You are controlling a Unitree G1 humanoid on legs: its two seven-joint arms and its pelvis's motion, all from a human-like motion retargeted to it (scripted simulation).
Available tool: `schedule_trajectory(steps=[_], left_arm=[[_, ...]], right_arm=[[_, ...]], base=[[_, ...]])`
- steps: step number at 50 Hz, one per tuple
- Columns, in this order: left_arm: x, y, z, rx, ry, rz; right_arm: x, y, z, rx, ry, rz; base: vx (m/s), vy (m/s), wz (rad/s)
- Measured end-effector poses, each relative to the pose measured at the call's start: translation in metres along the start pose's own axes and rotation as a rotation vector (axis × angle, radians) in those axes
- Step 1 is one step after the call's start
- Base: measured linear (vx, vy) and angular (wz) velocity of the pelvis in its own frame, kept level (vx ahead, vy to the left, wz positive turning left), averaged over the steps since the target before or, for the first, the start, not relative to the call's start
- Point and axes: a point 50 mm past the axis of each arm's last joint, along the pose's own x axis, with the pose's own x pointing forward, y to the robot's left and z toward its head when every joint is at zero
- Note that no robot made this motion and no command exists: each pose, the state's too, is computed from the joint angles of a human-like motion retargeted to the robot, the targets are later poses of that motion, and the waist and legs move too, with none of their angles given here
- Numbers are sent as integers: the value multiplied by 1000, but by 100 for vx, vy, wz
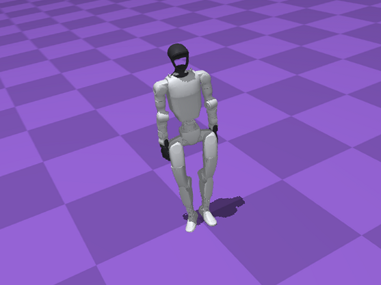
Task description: Upper body actions
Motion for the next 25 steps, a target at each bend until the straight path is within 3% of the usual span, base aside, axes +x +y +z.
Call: schedule_trajectory(steps=[7, 25], left_arm=[[4, -18, -30, -122, 60, -94], [0, -18, 23, -59, -145, -108]], right_arm=[[-1, 1, -8, -10, 49, 26], [-1, 2, -11, 3, 63, 47]], base=[[-2, 0, 13], [-1, -1, 9]])
